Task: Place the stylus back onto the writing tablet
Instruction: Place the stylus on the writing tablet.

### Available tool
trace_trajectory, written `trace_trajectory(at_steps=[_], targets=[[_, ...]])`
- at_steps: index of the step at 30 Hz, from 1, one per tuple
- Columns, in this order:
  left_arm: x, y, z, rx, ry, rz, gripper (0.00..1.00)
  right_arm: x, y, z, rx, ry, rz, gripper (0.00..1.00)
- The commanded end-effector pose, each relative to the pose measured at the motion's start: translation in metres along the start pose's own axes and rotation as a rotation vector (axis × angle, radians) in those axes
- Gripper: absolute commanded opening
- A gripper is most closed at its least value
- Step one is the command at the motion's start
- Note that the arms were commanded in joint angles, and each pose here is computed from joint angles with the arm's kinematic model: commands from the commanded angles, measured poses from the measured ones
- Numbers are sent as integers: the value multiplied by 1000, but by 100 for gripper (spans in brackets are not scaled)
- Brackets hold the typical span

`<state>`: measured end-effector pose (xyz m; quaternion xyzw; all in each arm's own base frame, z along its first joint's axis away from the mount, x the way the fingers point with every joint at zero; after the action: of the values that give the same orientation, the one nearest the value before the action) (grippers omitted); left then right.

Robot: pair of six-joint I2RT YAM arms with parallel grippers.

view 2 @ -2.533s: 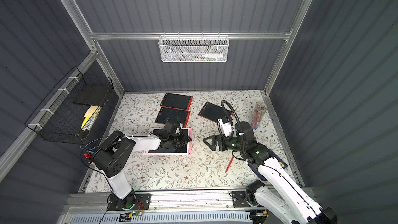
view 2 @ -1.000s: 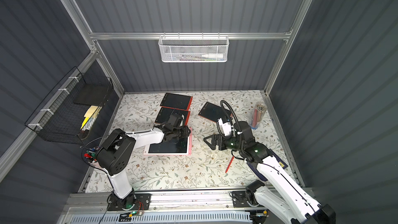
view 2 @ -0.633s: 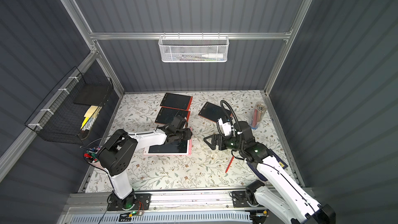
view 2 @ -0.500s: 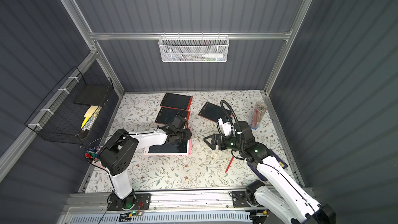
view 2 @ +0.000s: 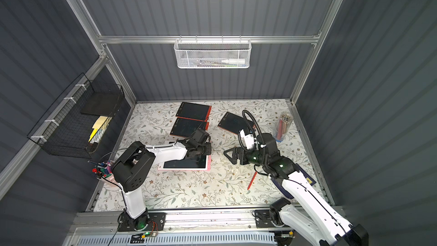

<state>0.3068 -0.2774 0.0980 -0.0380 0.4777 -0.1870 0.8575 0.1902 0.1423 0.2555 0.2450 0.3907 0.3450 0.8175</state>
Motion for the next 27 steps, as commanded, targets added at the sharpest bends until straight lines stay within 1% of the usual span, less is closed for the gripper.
trace_trajectory(at_steps=[1,13,27], targets=[[6,3,-8,30,44,62,28,-1,0,1,-6,-10,-3,96],[4,-2,-8,65,49,83,23,-1,-1,0,-3,-10,-4,96],[-1,-10,-6,102,34,89,21,0,-2,0,2,-5,-7,96]])
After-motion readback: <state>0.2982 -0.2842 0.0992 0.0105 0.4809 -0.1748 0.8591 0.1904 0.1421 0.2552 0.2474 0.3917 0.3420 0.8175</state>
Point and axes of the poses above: each gripper's point midway between its finger pads, its own x axis out along the fingers, its own y axis along the line the jaws close on, z = x × y, the point moved 8 cm from there along -x, back along the fingers, and after that the axes turned 5 degrees about x, right-handed, at the moved point
